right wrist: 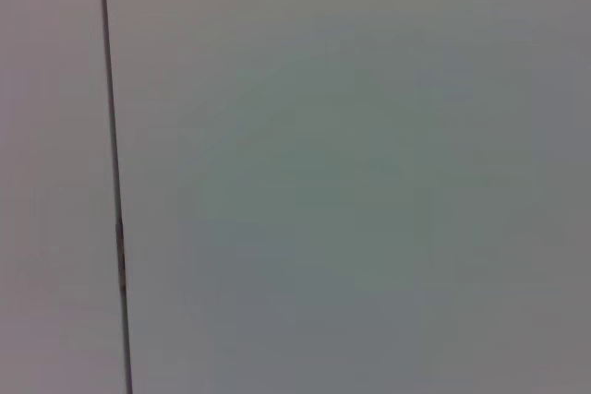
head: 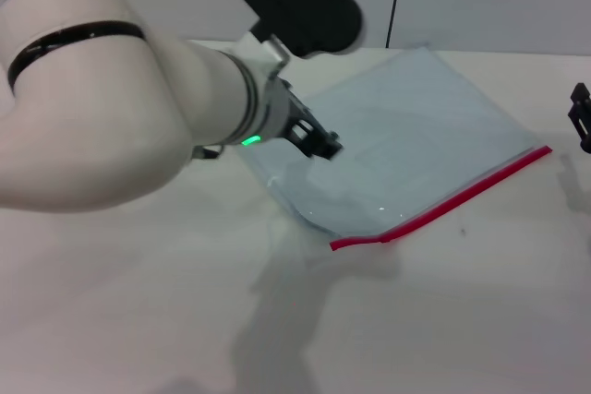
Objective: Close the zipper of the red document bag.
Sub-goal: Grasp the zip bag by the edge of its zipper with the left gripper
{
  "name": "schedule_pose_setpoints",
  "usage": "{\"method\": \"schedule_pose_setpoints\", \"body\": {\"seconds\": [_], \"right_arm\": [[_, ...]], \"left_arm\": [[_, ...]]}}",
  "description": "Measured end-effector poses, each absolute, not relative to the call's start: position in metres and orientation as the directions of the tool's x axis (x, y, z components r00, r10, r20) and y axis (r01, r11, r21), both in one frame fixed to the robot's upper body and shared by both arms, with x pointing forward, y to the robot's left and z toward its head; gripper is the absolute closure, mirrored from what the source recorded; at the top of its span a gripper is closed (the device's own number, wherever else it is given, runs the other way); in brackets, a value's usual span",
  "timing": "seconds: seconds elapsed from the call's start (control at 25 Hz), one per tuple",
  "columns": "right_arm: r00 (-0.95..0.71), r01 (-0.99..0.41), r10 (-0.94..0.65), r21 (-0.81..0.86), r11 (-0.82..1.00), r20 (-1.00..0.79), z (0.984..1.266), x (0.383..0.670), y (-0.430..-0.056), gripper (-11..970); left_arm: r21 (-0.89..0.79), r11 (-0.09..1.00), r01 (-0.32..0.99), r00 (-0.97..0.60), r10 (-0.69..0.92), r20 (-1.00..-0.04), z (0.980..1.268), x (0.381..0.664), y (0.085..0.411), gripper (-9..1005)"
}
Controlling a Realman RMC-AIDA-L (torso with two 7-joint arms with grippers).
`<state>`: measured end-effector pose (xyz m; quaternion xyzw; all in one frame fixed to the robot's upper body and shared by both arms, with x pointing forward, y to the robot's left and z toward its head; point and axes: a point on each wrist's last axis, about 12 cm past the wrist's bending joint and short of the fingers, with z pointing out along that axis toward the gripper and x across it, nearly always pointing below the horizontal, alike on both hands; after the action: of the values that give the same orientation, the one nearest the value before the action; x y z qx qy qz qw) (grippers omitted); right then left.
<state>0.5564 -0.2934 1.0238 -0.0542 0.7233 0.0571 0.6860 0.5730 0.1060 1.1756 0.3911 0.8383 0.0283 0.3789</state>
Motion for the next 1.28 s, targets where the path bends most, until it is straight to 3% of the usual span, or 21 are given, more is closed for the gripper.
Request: {"method": "schedule_pose_setpoints", "body": {"seconds": [0.4,0.64,1.28], "right_arm": [[-0.044,-0.151,-0.011,-0.004,0.988,-0.999,1.027,0.561,-0.296,372],[-0.044,-0.151,-0.012,-0.005,0.989,-0.999,1.027,0.561,-0.296,373],[-0.032,-0.153,-0.025,-0.02,0.988,-0.999,1.031,0.565,-0.297,372]], "left_arm": [[0.325,0.648,0.689,-0.422,0.723,-0.547,1.179,0.559,0.081,107],[0.32,0.654,0.685,-0.443,0.723,-0.53,1.18,0.557,0.08,279],[0.341,0.609,0.716,-0.463,0.78,-0.42,1.175,0.557,0.057,262]]}}
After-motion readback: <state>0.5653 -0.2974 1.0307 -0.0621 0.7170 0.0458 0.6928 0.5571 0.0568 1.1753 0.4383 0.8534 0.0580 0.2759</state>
